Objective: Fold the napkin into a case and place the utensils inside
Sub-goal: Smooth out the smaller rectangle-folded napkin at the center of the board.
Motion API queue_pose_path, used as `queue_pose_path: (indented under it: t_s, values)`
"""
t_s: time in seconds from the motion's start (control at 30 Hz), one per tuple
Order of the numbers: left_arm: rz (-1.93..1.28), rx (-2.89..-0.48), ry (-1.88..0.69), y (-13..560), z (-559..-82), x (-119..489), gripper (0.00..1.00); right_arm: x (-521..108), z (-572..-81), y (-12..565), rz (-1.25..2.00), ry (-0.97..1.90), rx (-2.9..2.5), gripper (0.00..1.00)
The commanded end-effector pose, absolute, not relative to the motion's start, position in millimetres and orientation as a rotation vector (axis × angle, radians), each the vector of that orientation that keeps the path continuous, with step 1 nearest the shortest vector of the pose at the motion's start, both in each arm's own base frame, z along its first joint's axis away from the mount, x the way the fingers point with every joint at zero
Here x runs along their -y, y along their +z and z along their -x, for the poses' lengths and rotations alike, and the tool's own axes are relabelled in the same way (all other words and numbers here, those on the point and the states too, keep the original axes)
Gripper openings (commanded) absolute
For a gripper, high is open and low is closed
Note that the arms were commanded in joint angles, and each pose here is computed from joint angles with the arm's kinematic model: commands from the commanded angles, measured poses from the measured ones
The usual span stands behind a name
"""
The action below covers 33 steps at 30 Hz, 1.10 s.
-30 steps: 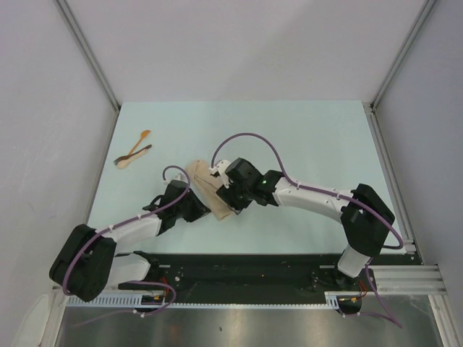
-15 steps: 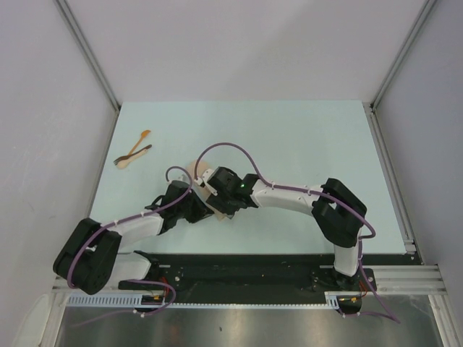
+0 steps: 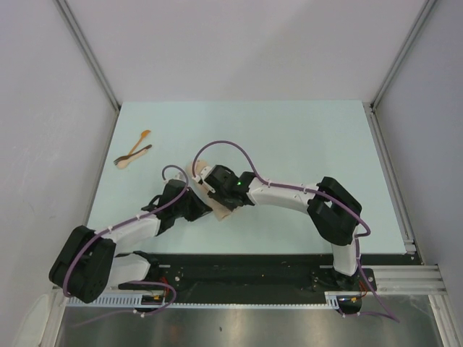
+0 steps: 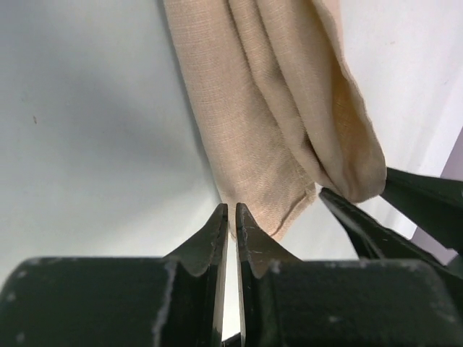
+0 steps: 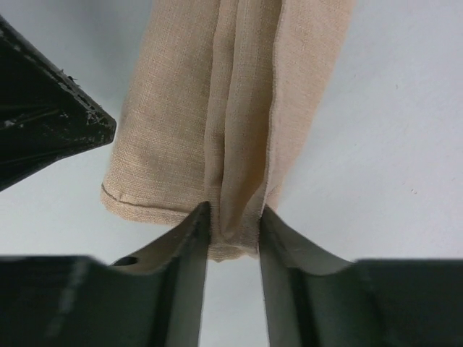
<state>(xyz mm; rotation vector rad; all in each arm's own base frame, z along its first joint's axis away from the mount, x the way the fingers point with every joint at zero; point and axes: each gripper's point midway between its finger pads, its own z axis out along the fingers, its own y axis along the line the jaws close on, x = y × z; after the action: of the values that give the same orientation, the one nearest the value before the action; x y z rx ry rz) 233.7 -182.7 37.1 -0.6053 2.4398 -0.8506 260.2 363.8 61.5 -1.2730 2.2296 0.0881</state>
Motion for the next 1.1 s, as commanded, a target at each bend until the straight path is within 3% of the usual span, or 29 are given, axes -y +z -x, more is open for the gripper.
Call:
queue_pose_path:
  t_s: [0.0, 0.23, 0.33, 0.4, 0.67, 0.8, 1.07]
  values:
    - [0.632, -2.395, -0.886, 46, -251, 189, 0.12, -374, -263, 71, 1.266, 0.105, -2.211, 0.33]
    - [0.621, -2.377, -0.91, 52, -256, 193, 0.11, -372, -261, 67, 1.264, 0.102, -2.221, 0.45]
    - [0.627, -2.368, -0.919, 55, -255, 192, 0.11, -372, -261, 62, 1.272, 0.096, -2.23, 0.45]
    - [0.634, -2.36, -0.922, 56, -255, 192, 0.11, -372, -261, 62, 1.268, 0.102, -2.233, 0.42]
    - [0.638, -2.374, -0.943, 49, -258, 197, 0.1, -379, -262, 65, 1.254, 0.135, -2.235, 0.06]
    - [0.645, -2.402, -0.92, 37, -261, 198, 0.09, -382, -262, 72, 1.228, 0.149, -2.239, 0.0]
    - [0.656, -2.431, -0.929, 23, -256, 201, 0.08, -394, -250, 93, 1.136, 0.307, -2.301, 0.0]
